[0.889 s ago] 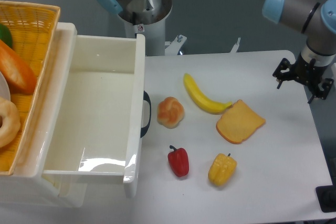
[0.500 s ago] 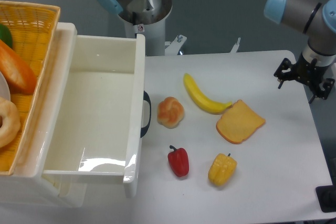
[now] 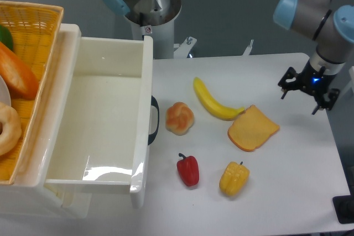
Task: Pick up the bread slice
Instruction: 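Move the gripper over the toast bread slice and lower it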
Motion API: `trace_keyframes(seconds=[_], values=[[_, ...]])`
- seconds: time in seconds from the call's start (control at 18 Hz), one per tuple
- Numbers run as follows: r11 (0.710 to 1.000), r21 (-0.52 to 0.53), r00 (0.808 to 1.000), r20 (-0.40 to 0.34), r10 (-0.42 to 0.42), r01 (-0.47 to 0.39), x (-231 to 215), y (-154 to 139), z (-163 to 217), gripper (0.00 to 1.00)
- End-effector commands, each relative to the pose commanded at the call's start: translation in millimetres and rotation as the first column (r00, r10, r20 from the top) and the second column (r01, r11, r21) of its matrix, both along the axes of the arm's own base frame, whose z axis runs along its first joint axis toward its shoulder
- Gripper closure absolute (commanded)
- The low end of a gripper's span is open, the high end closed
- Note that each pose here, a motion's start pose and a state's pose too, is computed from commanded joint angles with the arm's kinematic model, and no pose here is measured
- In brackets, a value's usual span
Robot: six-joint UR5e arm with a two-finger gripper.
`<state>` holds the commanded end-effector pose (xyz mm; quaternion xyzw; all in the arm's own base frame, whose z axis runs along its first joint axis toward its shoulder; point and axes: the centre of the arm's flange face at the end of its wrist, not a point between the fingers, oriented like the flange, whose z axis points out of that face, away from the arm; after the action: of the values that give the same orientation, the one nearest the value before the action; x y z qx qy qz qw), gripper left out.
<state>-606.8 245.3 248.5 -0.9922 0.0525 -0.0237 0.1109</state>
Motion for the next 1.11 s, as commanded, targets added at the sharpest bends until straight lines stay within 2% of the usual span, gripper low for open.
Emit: trace_keyframes(seconds=[0.33, 0.56, 0.72, 1.11], values=[[1.000, -0.009, 0.999, 0.039, -0.005, 0.005, -3, 3, -26, 0.00], [1.000, -0.028, 0.998, 0.065, 0.016, -0.014, -2, 25, -46, 0.00], [0.997, -0.079, 0.998, 0.068, 0.001, 0.005, -2, 32, -57, 0.00], [0.995, -0.095, 0.998, 0.064, -0.009, 0.015, -5, 33, -74, 0.02]])
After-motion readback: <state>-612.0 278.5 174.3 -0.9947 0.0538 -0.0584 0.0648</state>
